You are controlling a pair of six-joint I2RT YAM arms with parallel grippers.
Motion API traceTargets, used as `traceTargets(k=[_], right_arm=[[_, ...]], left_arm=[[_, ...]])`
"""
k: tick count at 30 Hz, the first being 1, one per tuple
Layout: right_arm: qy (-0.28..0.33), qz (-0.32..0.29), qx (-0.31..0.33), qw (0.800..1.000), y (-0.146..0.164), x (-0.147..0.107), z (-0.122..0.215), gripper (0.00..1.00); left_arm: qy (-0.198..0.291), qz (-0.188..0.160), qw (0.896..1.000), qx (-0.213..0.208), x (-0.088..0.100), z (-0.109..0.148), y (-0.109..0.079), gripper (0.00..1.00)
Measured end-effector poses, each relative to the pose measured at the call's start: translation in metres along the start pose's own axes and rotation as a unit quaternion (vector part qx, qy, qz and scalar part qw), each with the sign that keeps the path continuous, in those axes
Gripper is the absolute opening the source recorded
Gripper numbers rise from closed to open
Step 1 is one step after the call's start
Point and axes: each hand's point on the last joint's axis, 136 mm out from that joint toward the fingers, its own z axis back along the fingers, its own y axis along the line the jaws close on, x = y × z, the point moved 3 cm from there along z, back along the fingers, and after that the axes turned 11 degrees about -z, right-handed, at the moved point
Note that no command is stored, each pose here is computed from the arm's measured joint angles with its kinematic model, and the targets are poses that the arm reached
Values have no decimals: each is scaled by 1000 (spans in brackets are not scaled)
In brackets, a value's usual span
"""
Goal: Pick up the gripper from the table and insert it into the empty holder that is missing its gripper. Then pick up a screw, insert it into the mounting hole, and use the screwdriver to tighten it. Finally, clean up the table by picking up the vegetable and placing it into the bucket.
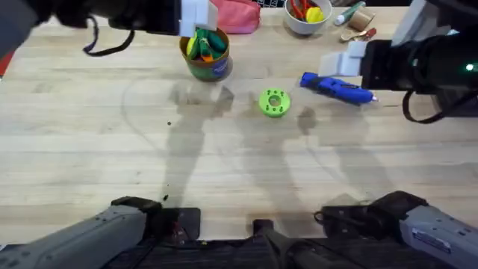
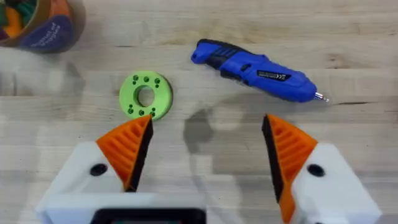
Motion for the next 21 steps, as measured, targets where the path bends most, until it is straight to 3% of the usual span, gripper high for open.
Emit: traceTargets(k=[3,12,15,21], right_arm=[[1,0,1,1000,0,0,0,993],[23,0,34,999,9,-7,0,994],[29,0,36,999,10,-9,1,993],[40,2,36,999,9,-13,1,993]], left_arm=[[-4,4,1000,1,-12,10,-2,986],[37,22,999,1,-100,15,-13,988],[41,28,999,2,-108,14,-14,987],[38,30,999,2,-107,14,-14,988]])
